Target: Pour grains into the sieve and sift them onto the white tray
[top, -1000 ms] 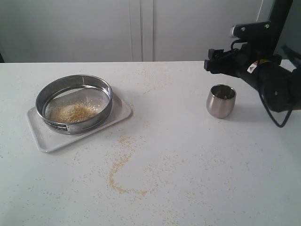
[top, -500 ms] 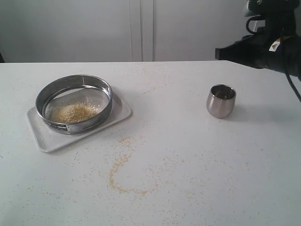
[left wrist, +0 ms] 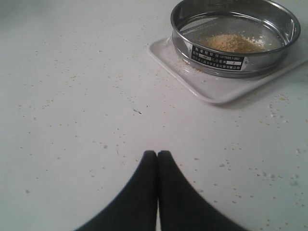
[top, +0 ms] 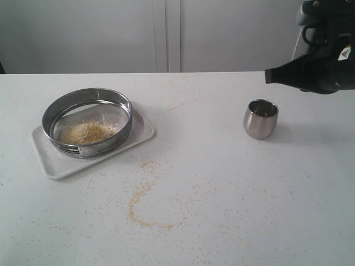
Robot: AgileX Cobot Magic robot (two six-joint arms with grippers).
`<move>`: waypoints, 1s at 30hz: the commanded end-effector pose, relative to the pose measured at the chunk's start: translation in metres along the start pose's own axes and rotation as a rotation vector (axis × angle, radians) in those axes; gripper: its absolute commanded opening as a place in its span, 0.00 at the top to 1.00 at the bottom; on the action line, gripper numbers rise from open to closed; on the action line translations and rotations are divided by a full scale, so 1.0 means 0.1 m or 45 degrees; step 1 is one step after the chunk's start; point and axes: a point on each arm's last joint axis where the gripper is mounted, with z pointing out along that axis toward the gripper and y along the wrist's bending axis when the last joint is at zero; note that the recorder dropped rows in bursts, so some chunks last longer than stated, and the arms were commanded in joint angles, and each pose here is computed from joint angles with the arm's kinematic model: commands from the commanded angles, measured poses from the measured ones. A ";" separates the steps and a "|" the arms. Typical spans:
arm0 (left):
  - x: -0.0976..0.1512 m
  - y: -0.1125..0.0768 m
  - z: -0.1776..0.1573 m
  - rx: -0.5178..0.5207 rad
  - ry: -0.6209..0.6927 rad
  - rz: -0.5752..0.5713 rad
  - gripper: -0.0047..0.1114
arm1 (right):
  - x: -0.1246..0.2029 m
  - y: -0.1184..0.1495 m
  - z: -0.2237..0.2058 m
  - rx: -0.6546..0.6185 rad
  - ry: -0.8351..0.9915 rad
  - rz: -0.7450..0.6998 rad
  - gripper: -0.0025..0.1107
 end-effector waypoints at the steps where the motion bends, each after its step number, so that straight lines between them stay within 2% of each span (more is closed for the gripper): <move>1: 0.01 0.00 0.00 0.000 0.000 -0.014 0.96 | 0.04 0.00 -0.12 -0.002 0.083 0.011 0.98; 5: 0.01 0.00 0.00 0.000 0.000 -0.014 0.96 | 0.06 0.02 -0.22 -0.025 0.135 0.065 0.98; 23: 0.01 0.00 0.00 0.000 0.000 -0.014 0.96 | 0.22 0.05 -0.60 -0.050 0.412 0.088 0.98; 30: 0.01 0.00 0.00 0.000 0.000 -0.014 0.96 | 0.22 0.05 -0.85 -0.055 0.400 0.079 0.98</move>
